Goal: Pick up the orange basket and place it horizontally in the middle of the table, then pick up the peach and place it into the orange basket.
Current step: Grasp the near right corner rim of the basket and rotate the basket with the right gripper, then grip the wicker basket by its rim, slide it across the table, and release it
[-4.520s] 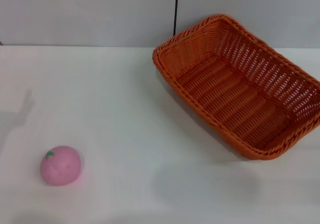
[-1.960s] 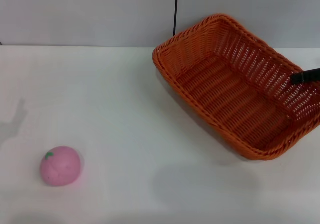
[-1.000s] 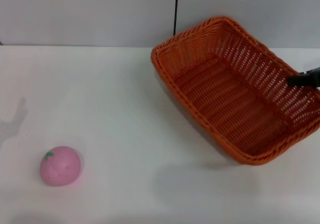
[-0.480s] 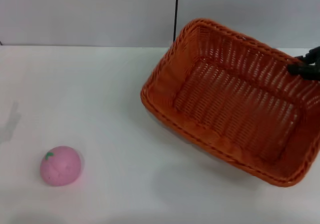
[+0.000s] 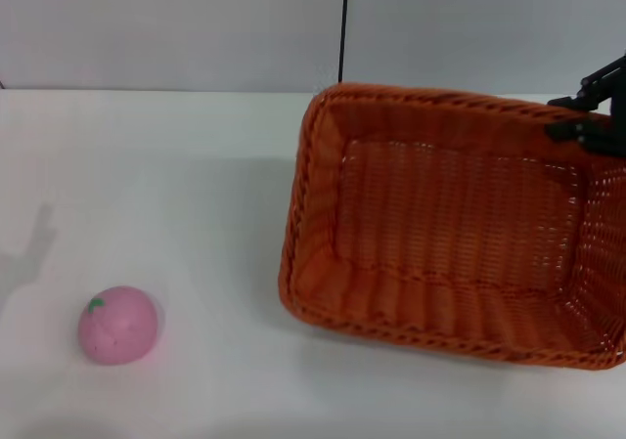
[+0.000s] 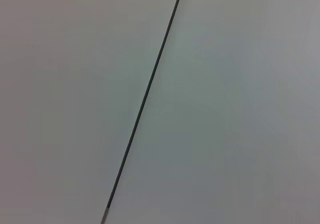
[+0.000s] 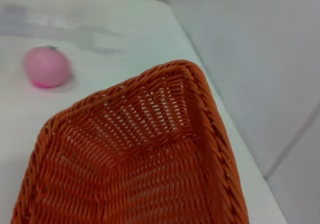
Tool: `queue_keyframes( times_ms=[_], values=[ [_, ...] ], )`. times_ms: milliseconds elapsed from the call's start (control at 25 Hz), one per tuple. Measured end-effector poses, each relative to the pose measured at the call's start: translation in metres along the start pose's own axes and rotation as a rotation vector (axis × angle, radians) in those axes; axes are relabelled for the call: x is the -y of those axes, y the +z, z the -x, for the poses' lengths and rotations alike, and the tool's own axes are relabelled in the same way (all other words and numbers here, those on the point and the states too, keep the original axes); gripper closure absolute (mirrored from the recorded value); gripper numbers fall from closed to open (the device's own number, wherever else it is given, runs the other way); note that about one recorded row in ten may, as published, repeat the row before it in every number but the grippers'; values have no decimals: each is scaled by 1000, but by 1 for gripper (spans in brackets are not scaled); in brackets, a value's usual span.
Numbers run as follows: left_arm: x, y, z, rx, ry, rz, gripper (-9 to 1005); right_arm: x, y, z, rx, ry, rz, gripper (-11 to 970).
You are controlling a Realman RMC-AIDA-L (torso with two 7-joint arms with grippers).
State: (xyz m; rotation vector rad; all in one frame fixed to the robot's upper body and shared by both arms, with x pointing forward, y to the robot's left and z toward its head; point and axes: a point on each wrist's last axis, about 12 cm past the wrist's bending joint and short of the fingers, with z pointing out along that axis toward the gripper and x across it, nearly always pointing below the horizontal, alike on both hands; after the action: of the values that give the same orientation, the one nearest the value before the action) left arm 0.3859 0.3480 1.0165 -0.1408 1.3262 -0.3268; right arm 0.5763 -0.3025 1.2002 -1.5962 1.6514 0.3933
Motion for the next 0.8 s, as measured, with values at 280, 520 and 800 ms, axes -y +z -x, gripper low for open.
queue_keyframes(
  times_ms=[280, 520, 800],
  values=[
    [8, -10, 1, 18, -28, -14, 222, -4, 7, 1, 26, -111, 54, 768],
    [13, -17, 0, 17, -50, -23, 224, -6, 15, 0, 17, -188, 97, 756],
    [18, -19, -2, 13, -68, -40, 226, -2, 16, -2, 7, -233, 86, 742]
  ],
)
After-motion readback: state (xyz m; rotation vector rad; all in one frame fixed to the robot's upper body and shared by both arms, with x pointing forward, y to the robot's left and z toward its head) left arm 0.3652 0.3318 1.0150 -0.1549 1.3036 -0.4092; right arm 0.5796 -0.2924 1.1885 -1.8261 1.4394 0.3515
